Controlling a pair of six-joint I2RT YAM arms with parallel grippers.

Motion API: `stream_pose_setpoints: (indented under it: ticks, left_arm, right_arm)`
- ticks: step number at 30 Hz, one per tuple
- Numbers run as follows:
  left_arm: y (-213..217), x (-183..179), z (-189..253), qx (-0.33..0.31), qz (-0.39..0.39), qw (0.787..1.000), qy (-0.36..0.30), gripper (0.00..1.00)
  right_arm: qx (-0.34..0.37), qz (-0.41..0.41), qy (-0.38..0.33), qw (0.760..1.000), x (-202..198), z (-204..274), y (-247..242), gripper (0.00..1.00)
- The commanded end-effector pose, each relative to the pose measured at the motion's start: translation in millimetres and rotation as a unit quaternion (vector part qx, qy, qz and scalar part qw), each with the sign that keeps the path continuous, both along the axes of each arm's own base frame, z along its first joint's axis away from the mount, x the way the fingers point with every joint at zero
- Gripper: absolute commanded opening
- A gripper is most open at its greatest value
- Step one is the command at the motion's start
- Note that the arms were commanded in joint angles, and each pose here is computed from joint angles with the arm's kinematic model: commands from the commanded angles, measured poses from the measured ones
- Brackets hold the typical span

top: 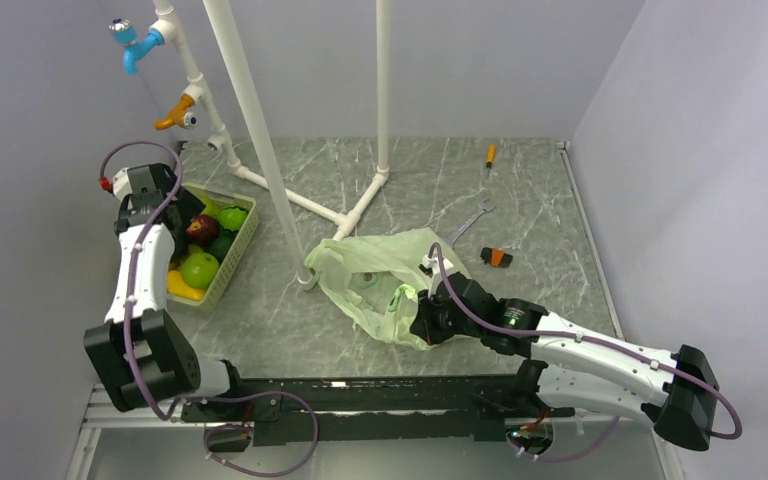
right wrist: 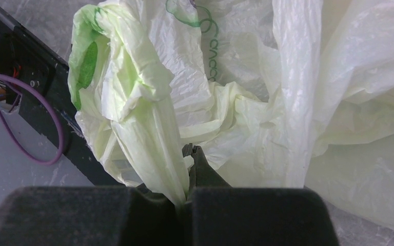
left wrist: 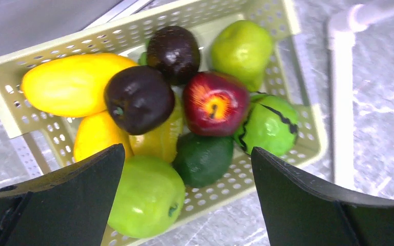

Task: Take the fake fruits out of the plastic bag
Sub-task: Place the fake fruit in the bin, then adjust the plastic bag at the center of the board.

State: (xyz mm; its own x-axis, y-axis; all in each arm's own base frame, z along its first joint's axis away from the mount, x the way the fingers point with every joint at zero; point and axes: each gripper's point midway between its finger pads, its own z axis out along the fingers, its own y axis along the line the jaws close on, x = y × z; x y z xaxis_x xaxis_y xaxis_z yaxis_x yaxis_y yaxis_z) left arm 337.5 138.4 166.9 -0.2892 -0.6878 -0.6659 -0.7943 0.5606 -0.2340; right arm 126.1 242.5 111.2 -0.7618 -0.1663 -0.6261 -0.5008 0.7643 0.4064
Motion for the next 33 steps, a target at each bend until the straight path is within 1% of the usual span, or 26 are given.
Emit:
stream_pose_setpoints:
  ticks: [1, 3, 5, 6, 9, 12, 16, 18, 20, 21, 24, 27, 30, 32, 33]
  left_arm:
    - [-26.2, 6.9, 29.1, 0.013, -0.06, 0.996, -0.066, 0.99]
    - [-49.9, 2.4, 31.3, 0.002, -0.096, 0.992, -0.081, 0.99]
    - [-74.4, -9.2, 26.4, -0.024, -0.129, 0.986, -0.105, 0.99]
    - [-90.8, -15.4, 22.5, -0.048, -0.158, 0.979, -0.121, 0.99]
    - [-124.3, -44.7, 3.0, -0.086, -0.221, 0.961, -0.14, 0.99]
    - [-153.1, -72.5, -11.3, -0.108, -0.285, 0.939, -0.158, 0.99]
    - [-188.9, -100.2, -23.2, -0.146, -0.35, 0.911, -0.162, 0.99]
    - [-213.1, -107.0, -17.9, -0.173, -0.383, 0.89, -0.174, 0.99]
    - [-229.6, -112.0, -12.0, -0.189, -0.402, 0.878, -0.18, 1.0]
    - [-241.7, -116.6, -9.6, -0.192, -0.421, 0.868, -0.179, 0.99]
    - [-258.8, -124.7, -3.3, -0.181, -0.449, 0.857, -0.175, 0.99]
    - [-277.9, -134.0, -4.0, -0.176, -0.477, 0.847, -0.156, 0.99]
    - [-301.0, -144.5, -7.3, -0.172, -0.503, 0.836, -0.137, 1.0]
    - [-312.6, -149.6, -5.7, -0.158, -0.516, 0.831, -0.137, 0.99]
    - [-319.7, -153.9, -5.0, -0.156, -0.527, 0.824, -0.135, 0.99]
  right_arm:
    - [0.019, 0.005, -0.02, 1.0, 4.0, 9.3, 5.1, 0.0]
    - [0.015, 0.008, -0.027, 0.999, 5.3, 10.0, 4.4, 0.0]
    - [0.016, 0.009, -0.039, 0.999, 8.3, 15.2, 4.2, 0.0]
    - [0.016, 0.01, -0.044, 0.999, 9.3, 16.4, 4.0, 0.0]
    - [0.03, 0.017, -0.064, 0.997, 12.8, 22.3, 8.3, 0.0]
    - [0.043, 0.029, -0.077, 0.996, 14.1, 23.5, 14.7, 0.0]
    - [0.073, 0.037, -0.091, 0.993, 14.9, 25.8, 21.9, 0.0]
    - [0.086, 0.037, -0.095, 0.991, 14.1, 27.1, 23.4, 0.0]
    - [0.085, 0.033, -0.096, 0.991, 14.4, 24.7, 21.7, 0.0]
    - [0.081, 0.03, -0.095, 0.992, 15.2, 21.7, 19.8, 0.0]
    - [0.057, 0.019, -0.091, 0.994, 17.6, 14.6, 13.4, 0.0]
    - [0.041, 0.017, -0.085, 0.995, 17.3, 11.0, 9.9, 0.0]
    - [0.041, 0.008, -0.079, 0.996, 16.5, 8.7, 6.9, 0.0]
    - [0.045, 0.005, -0.074, 0.996, 14.1, 5.6, 5.2, 0.0]
    - [0.048, 0.002, -0.072, 0.996, 13.7, 5.1, 4.5, 0.0]
